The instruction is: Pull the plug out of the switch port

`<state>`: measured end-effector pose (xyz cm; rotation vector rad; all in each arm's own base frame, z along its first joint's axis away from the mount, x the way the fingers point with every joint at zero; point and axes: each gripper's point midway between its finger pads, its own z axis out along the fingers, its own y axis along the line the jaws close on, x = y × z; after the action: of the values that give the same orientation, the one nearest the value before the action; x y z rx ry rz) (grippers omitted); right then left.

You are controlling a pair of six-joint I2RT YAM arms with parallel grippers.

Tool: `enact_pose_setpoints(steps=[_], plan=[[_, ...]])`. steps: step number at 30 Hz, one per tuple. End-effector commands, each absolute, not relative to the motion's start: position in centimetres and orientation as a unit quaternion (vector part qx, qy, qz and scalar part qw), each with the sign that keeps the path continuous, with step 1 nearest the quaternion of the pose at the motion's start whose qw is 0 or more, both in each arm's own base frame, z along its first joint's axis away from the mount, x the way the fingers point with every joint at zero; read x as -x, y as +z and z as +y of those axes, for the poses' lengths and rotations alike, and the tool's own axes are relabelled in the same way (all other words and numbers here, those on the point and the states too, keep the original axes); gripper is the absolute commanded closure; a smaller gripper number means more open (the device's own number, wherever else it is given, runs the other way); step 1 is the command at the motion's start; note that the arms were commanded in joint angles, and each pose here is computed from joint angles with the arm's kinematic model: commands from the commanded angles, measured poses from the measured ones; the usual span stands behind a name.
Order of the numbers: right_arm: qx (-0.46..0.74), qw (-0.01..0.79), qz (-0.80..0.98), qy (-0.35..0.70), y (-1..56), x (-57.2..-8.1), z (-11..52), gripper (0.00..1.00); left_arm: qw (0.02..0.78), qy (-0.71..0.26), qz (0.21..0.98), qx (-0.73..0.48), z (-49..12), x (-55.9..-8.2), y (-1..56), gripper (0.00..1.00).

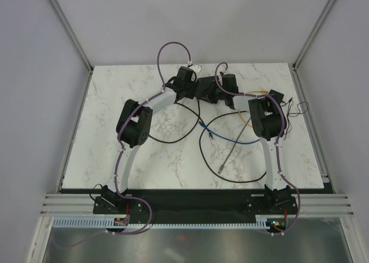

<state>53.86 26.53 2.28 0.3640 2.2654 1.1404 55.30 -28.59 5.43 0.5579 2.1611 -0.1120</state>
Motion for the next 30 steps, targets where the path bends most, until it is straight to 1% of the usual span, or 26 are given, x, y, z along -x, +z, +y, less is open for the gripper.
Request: enact_pose_setpoints(steps=[1,7,12,16,17,18,19,21,22,24,26,30], plan=[[-0.183,0.207,0.872,0.404,-3.4,-51.1,25.4,1.00,0.438,-0.035,0.866,-0.239,-28.6,-55.5,5.9,0.43],[-0.182,0.209,0.871,0.405,-3.3,-51.3,25.1,1.00,0.439,-0.038,0.866,-0.234,-28.2,-54.7,6.0,0.38],[-0.187,0.206,0.869,0.409,-3.2,-51.3,24.8,1.00,0.433,-0.032,0.868,-0.242,-28.6,-54.7,5.5,0.37],[-0.193,0.199,0.868,0.413,-3.5,-51.2,24.9,1.00,0.432,-0.027,0.873,-0.226,-28.8,-55.6,5.1,0.36],[-0.196,0.196,0.868,0.412,-3.7,-51.1,25.0,1.00,0.437,-0.030,0.871,-0.223,-29.3,-56.2,6.1,0.36],[-0.200,0.189,0.868,0.412,-3.9,-50.9,25.0,1.00,0.421,-0.031,0.878,-0.226,-29.6,-56.2,4.5,0.36],[-0.202,0.187,0.868,0.414,-3.8,-50.9,25.1,1.00,0.433,-0.037,0.873,-0.222,-30.5,-57.0,5.8,0.36],[-0.203,0.178,0.867,0.419,-3.5,-50.8,25.5,1.00,0.409,-0.023,0.884,-0.227,-30.7,-56.6,4.1,0.37],[-0.194,0.176,0.868,0.423,-3.0,-50.7,26.1,1.00,0.418,-0.022,0.881,-0.221,-31.1,-56.9,5.0,0.36],[-0.186,0.172,0.874,0.416,-2.7,-50.2,26.4,1.00,0.410,-0.016,0.887,-0.213,-30.8,-56.9,4.7,0.35],[-0.176,0.169,0.885,0.396,-2.8,-49.5,26.8,1.00,0.407,-0.031,0.892,-0.194,-31.0,-57.0,4.7,0.34],[-0.158,0.172,0.905,0.357,-3.9,-47.9,26.5,1.00,0.393,-0.037,0.900,-0.185,-31.2,-56.8,4.3,0.33]])
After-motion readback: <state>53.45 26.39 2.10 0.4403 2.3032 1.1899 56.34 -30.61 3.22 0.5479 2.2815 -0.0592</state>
